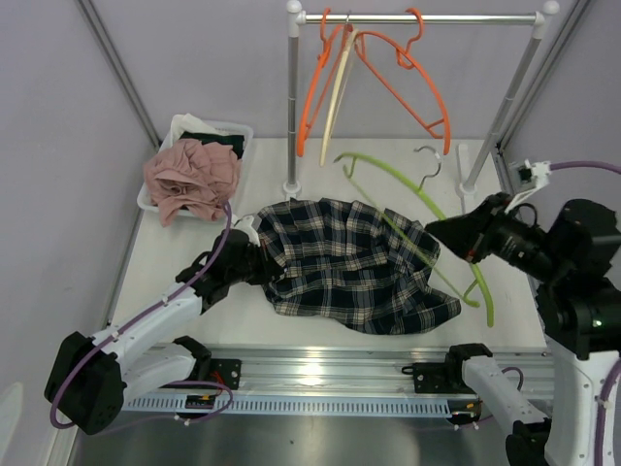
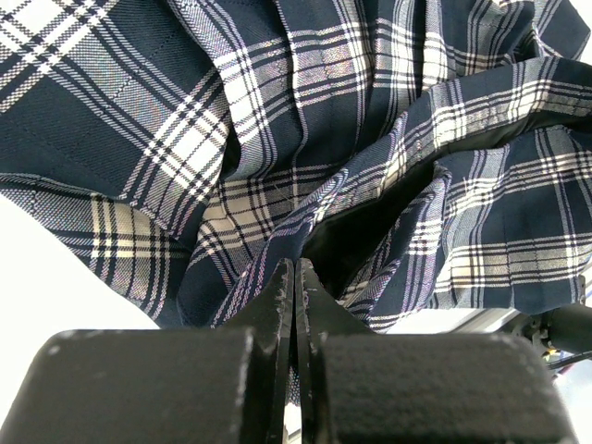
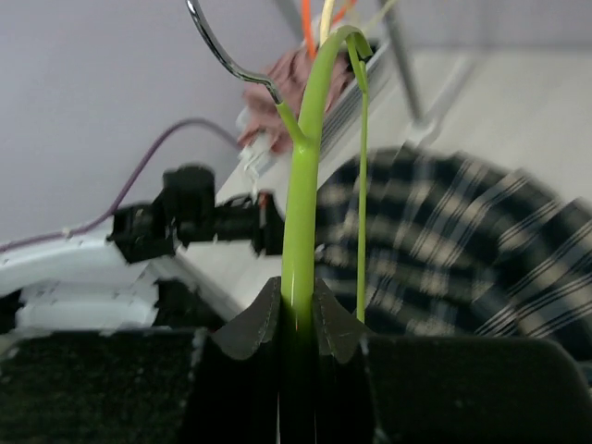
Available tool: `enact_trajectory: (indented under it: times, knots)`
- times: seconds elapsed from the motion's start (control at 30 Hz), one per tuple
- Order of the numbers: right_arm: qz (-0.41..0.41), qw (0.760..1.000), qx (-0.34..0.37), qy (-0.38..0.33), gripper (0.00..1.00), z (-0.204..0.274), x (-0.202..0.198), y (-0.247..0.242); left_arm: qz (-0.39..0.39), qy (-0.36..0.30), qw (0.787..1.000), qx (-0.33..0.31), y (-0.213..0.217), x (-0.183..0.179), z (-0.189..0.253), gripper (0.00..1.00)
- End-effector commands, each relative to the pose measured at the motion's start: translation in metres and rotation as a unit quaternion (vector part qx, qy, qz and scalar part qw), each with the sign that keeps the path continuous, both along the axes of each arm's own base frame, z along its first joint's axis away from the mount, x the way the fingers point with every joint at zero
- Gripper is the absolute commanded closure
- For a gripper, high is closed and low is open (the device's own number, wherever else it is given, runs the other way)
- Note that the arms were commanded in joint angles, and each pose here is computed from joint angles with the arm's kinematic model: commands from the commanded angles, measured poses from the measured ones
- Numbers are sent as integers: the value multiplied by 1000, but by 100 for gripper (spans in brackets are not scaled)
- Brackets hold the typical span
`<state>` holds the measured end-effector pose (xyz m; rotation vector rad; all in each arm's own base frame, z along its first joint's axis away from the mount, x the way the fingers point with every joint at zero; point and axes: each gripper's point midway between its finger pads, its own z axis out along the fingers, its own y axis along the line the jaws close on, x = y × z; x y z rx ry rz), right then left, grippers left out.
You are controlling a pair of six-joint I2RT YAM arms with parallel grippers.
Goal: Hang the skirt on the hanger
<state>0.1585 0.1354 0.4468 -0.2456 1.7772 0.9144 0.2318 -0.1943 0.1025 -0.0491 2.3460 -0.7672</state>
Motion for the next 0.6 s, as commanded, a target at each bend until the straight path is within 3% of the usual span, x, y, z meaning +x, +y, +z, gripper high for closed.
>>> enact_trajectory:
  times: [0.0,0.13,0.57]
  knots:
    - [107,993,37,43,100,-21,-36,25,-3,-38,999,3,-3,13,23,100]
    - [144,984,37,96,100,-64,-46,31,-2,-40,999,13,-2,16,25,100]
    - [227,965,-45,121,100,-127,-53,51,-10,-59,997,51,2,24,45,100]
